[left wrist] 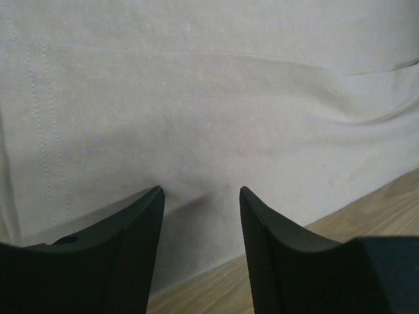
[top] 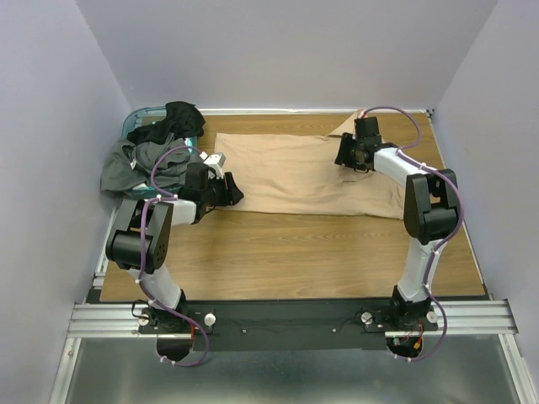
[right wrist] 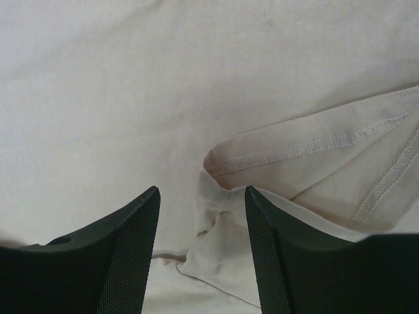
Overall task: Fold and stack the t-shirts
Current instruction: Fold the tshirt
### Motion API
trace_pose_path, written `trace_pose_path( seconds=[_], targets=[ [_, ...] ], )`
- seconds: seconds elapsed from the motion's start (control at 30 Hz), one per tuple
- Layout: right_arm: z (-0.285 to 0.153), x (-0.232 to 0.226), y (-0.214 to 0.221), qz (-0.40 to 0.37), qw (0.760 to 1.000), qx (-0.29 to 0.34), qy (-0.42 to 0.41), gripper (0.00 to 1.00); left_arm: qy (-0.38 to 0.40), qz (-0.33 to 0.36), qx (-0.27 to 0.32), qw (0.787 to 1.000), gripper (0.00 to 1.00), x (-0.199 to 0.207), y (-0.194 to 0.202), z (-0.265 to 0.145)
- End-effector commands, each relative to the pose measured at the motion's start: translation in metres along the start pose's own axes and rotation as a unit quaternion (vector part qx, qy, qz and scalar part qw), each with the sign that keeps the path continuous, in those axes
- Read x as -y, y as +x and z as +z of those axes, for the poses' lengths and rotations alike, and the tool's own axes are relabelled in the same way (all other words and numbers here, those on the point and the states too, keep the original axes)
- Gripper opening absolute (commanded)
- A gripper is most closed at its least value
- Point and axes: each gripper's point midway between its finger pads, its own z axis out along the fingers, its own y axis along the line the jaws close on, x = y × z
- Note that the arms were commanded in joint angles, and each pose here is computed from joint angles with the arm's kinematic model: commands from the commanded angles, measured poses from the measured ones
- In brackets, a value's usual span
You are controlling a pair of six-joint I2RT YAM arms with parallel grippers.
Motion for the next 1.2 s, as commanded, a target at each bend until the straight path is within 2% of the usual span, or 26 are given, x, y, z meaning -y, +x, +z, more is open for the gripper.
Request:
trace_pose_path(
  seconds=[0.0, 0.4, 0.6, 0.73, 0.8, 1.0, 1.07, 1.1, 1.17],
  targets=[
    [0.001, 0.005, 0.008, -0.01, 1.0, -0.011, 0.014, 0.6, 0.011, 0.012, 0.0, 1.0, 0.58, 0.005, -0.002, 0.003],
    [0.015, 0.009, 0.017, -0.009, 0.999, -0.026, 0.02, 0.5, 0.012, 0.012, 0.001, 1.0, 0.58, 0.005, -0.003, 0.002],
    [0.019, 0.008, 0.014, -0.013, 0.999, -0.024, 0.018, 0.26, 0.012, 0.012, 0.002, 1.0, 0.58, 0.006, -0.003, 0.001],
    [0.022, 0.005, 0.008, -0.019, 0.999, -0.021, 0.015, 0.14, 0.012, 0.013, 0.002, 1.0, 0.58, 0.006, -0.004, 0.001],
    [0.024, 0.004, 0.008, -0.021, 0.999, -0.023, 0.012, 0.12, 0.012, 0.013, 0.002, 1.0, 0.58, 0.006, -0.003, 0.001],
    [0.025, 0.007, 0.01, -0.016, 0.999, -0.025, 0.02, 0.13, 0.011, 0.013, 0.002, 1.0, 0.58, 0.005, -0.004, 0.001],
    [0.024, 0.011, 0.012, -0.015, 0.999, -0.026, 0.031, 0.16, 0.012, 0.012, 0.001, 1.0, 0.58, 0.006, -0.003, 0.001],
    [0.022, 0.013, 0.012, -0.013, 0.999, -0.026, 0.035, 0.26, 0.013, 0.012, 0.0, 1.0, 0.58, 0.006, -0.002, 0.002],
    [0.019, 0.014, 0.012, -0.012, 0.999, -0.025, 0.04, 0.29, 0.013, 0.013, -0.001, 1.0, 0.58, 0.006, -0.002, 0.002]
  ],
)
